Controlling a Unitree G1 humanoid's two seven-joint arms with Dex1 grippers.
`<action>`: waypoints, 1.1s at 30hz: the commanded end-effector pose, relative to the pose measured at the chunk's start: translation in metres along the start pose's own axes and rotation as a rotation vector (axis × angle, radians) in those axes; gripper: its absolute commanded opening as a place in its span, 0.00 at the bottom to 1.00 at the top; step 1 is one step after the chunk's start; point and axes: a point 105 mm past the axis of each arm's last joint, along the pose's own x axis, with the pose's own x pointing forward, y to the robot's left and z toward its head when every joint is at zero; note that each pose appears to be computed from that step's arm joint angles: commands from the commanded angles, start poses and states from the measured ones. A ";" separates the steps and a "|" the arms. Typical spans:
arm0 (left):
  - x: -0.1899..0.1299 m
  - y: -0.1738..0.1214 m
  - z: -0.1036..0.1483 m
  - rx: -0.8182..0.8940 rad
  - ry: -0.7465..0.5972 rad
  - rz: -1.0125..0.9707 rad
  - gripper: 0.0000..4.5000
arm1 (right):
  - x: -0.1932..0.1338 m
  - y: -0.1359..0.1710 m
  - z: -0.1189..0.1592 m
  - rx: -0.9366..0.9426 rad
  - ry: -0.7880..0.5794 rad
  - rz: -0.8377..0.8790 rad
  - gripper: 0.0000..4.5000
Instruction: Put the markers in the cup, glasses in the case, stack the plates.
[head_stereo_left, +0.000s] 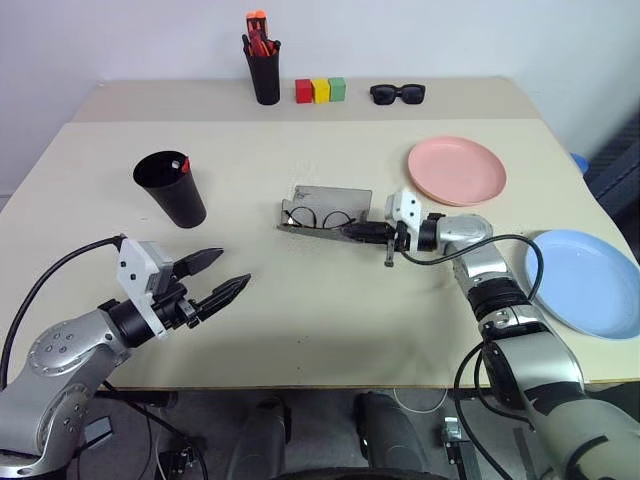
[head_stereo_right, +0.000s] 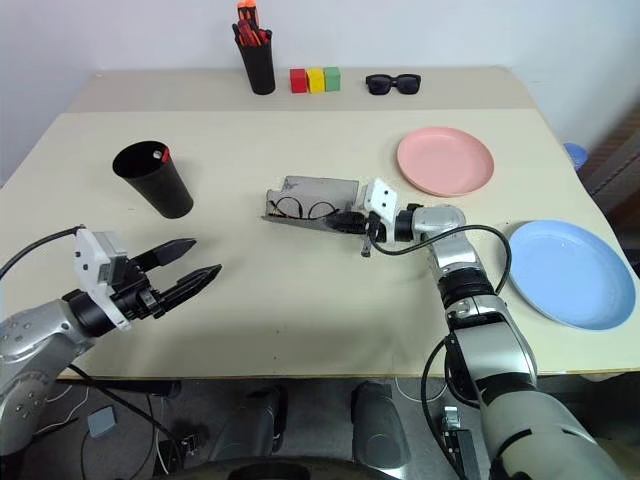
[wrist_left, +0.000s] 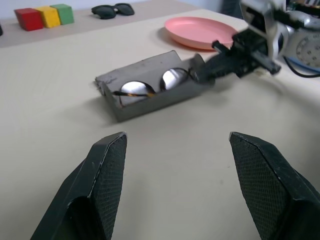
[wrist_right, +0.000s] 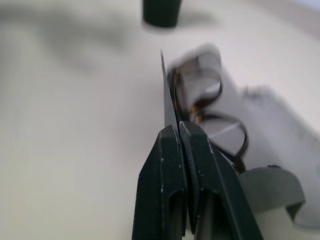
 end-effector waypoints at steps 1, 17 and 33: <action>0.000 -0.001 0.006 0.020 -0.024 -0.008 0.75 | 0.001 -0.003 0.037 0.101 -0.168 0.010 0.01; 0.002 0.006 0.007 0.037 -0.022 0.002 0.75 | -0.007 0.014 0.022 0.077 -0.061 -0.022 0.01; 0.012 0.024 0.013 0.094 -0.003 -0.040 0.75 | -0.003 -0.014 0.016 -0.295 0.128 -0.043 0.01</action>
